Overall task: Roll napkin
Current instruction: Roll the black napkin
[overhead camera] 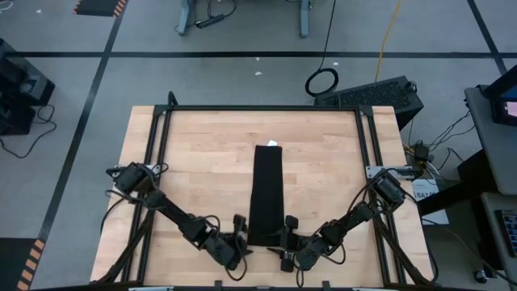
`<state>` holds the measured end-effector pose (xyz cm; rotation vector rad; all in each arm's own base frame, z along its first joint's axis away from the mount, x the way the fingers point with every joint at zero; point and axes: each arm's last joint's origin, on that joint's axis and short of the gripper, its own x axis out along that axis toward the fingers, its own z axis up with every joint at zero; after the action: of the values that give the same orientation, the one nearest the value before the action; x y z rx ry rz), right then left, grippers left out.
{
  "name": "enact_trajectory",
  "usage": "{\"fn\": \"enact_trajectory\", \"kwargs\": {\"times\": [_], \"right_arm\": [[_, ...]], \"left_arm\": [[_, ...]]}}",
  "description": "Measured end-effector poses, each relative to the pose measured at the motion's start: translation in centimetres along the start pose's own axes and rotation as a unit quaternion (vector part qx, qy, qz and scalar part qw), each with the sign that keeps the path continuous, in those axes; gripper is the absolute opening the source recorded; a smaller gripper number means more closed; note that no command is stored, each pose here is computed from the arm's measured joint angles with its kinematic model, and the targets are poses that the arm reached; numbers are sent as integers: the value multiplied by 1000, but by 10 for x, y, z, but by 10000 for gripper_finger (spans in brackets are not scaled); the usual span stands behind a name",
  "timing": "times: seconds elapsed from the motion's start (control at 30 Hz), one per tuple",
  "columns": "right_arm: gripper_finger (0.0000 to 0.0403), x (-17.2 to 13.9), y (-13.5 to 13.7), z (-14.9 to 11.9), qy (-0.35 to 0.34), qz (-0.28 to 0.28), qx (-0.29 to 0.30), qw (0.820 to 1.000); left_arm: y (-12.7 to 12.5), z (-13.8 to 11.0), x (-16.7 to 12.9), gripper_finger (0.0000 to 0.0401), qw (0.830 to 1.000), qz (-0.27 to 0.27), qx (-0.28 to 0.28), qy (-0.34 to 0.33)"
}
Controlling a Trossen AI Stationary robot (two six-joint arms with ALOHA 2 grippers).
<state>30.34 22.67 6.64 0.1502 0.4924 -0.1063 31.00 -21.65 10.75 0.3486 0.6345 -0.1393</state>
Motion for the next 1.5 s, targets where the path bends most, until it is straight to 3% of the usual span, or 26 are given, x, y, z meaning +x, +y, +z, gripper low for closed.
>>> {"fn": "enact_trajectory", "kwargs": {"times": [0.37, 0.53, 0.67, 0.8, 0.97, 1.17, 1.3, 1.5], "right_arm": [[212, 0, 0, 0, -1, 2, 1, 1000], [217, -5, 4, 12, 2, 12, -21, 1000], [242, -19, 10, 34, 3, 13, -46, 999], [275, -43, 19, 42, 22, 19, -115, 993], [300, -70, 41, 14, 18, 24, -160, 987], [300, -68, 48, -9, -18, -14, -160, 987], [300, -58, 45, -3, -37, -27, -180, 983], [298, -41, 31, 5, -11, -28, -182, 983]], "left_arm": [[20, -14, 9, 251, 995, -54, -73, 37], [22, -15, 10, 211, 994, -59, -81, 43], [21, -16, 10, 156, 994, -58, -79, 44], [20, -17, 9, 86, 993, -53, -90, 48], [20, -17, 9, 16, 990, -56, -123, 50], [17, -14, 9, 34, 979, -90, -176, 42], [14, -14, 8, 38, 976, -97, -192, 43], [10, -13, 6, 16, 972, -102, -205, 43]]}}
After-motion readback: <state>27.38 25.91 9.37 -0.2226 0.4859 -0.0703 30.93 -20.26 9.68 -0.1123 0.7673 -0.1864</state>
